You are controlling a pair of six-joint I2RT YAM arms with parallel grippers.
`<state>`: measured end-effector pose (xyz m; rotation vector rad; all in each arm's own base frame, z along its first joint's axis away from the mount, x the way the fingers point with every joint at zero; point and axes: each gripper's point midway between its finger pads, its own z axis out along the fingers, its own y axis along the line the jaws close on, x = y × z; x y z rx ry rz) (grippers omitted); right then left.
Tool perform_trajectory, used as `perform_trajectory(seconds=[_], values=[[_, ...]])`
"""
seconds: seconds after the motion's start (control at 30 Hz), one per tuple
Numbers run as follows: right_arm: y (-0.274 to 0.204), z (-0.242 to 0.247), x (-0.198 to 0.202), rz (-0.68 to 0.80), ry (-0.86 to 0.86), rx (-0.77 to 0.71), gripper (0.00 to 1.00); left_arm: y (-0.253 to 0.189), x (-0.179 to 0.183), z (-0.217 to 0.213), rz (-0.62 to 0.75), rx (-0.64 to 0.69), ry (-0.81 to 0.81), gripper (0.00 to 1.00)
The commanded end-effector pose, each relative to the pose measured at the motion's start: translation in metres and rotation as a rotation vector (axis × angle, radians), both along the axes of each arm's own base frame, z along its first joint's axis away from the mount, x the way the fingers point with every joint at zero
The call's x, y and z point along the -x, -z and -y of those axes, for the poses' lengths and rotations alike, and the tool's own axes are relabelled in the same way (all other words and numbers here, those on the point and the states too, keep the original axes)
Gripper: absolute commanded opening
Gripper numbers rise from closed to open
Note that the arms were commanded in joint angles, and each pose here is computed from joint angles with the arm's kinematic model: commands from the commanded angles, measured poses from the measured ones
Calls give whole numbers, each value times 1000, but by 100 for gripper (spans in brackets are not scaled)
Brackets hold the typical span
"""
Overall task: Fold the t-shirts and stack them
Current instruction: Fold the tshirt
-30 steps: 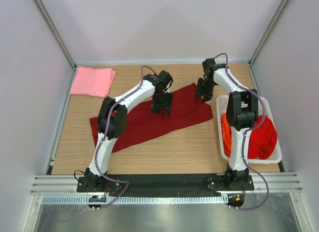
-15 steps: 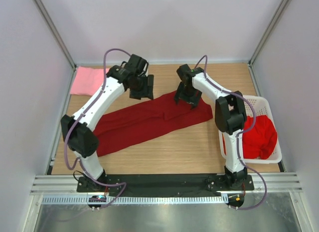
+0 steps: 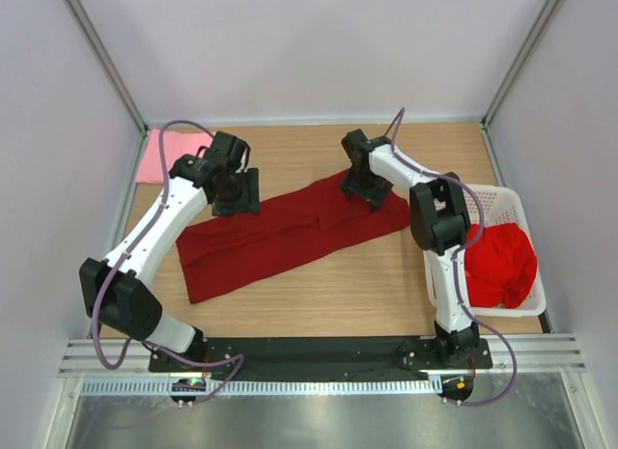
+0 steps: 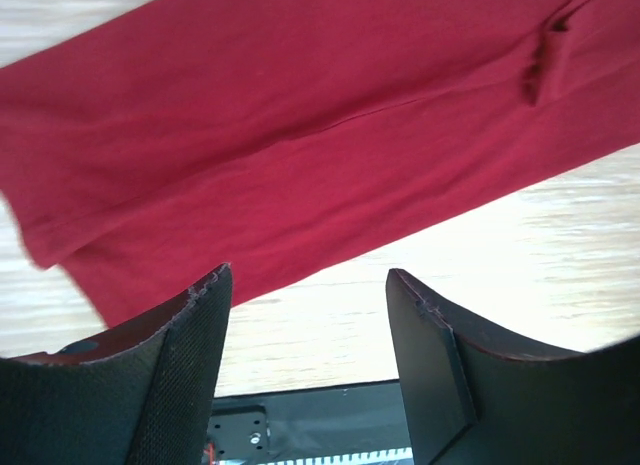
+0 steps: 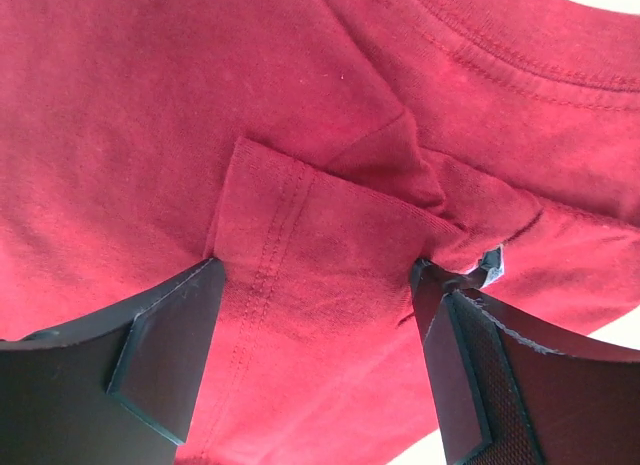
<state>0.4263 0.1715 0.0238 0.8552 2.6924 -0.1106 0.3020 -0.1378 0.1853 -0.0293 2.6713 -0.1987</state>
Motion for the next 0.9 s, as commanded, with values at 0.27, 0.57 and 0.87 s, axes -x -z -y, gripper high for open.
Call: perform_trajectory(seconds=[0.27,0.57,0.87], values=[[4,-25,-130,265,-381,143,84,15,25,-51,-34,-181,-87,67],[-135,-26,-130,464,-450,149,94,66,15,-44,-143,-205,-105,46],[-170,-12,-6,239,-548,19,94,140,18,-26,-326,-181,-136,33]])
